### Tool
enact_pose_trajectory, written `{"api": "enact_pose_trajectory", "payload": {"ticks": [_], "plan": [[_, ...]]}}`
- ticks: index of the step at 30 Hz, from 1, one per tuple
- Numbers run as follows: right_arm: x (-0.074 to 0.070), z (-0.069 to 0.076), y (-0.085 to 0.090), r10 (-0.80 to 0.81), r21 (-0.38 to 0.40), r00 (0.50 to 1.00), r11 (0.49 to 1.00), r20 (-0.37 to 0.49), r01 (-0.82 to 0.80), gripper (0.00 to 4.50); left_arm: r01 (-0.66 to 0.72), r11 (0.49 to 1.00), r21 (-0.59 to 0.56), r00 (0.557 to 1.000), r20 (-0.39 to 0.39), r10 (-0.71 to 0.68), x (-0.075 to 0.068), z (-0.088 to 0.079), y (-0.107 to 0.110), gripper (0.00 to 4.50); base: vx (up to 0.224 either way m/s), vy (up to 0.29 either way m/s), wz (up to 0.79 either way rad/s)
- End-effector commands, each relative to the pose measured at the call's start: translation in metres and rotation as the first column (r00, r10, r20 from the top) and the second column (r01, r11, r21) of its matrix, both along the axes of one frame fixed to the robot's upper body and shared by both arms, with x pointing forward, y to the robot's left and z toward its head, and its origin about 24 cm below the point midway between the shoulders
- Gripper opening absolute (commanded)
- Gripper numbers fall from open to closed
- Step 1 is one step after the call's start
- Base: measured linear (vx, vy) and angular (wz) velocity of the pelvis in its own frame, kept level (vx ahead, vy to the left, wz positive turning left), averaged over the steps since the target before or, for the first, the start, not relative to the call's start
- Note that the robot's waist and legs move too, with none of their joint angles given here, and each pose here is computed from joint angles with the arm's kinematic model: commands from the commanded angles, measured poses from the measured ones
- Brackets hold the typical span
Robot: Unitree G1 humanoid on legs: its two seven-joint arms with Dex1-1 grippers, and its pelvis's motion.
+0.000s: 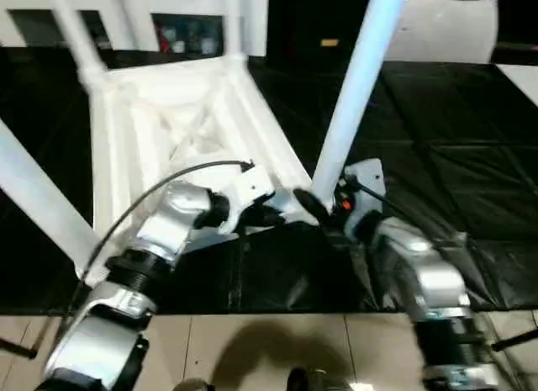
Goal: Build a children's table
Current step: Rotate leg to tighten
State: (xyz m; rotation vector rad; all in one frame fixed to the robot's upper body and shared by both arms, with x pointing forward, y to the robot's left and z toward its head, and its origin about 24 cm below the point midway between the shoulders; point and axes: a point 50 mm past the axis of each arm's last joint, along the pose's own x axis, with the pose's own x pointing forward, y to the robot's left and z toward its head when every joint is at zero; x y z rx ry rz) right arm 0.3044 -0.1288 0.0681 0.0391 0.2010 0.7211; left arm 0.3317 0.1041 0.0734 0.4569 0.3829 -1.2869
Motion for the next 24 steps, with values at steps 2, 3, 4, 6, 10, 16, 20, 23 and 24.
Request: {"api": "enact_pose_trajectory", "payload": {"ticks": [2,3,4,6,10,16,20,23,24], "plan": [[-0.004,0.007,-0.009,0.098,-0.014,0.994,0.995,0.046,-0.098,4.40,0.150,0.989,0.005,0.988,-0.049,-0.149,-0.012,-0.008,-0.002,0.00,0.000,0.000,0.00],[-0.006,0.010,-0.013,0.141,-0.015,0.988,0.990,0.054,-0.141,4.45,0.183,0.983,0.019,0.982,-0.057,-0.181,-0.013,-0.008,0.002,0.00,0.000,0.000,0.00],[-0.007,0.013,-0.016,0.185,-0.014,0.981,0.983,0.059,-0.184,4.48,0.215,0.976,0.030,0.975,-0.064,-0.213,-0.015,-0.009,0.005,0.00,0.000,0.000,0.00],[-0.009,0.016,-0.020,0.240,-0.016,0.969,0.971,0.062,-0.240,4.48,0.252,0.967,0.041,0.966,-0.073,-0.248,-0.016,-0.008,0.008,0.00,0.000,0.000,0.00],[-0.015,0.019,-0.024,0.404,-0.058,0.914,0.914,0.044,-0.401,4.48,0.339,0.939,0.062,0.938,-0.096,-0.332,-0.018,-0.007,0.014,0.00,0.000,0.000,0.00],[-0.021,0.018,-0.025,0.624,-0.130,0.781,0.774,-0.007,-0.620,4.22,0.466,0.879,0.106,0.881,-0.149,-0.449,-0.019,-0.004,0.021,0.00,0.000,0.000,0.00],[-0.021,0.017,-0.023,0.694,-0.132,0.718,0.708,-0.047,-0.694,3.98,0.507,0.853,0.125,0.859,-0.161,-0.487,-0.017,-0.001,0.022,0.00,0.000,0.000,0.00],[-0.020,0.015,-0.022,0.728,-0.134,0.682,0.671,-0.071,-0.729,3.75,0.528,0.838,0.136,0.847,-0.162,-0.507,-0.016,0.000,0.020,0.00,0.000,0.000,0.00],[-0.020,0.015,-0.022,0.728,-0.134,0.682,0.671,-0.071,-0.729,3.75,0.528,0.838,0.136,0.847,-0.162,-0.507,-0.016,0.000,0.020,0.00,0.000,0.000,0.00]]}}
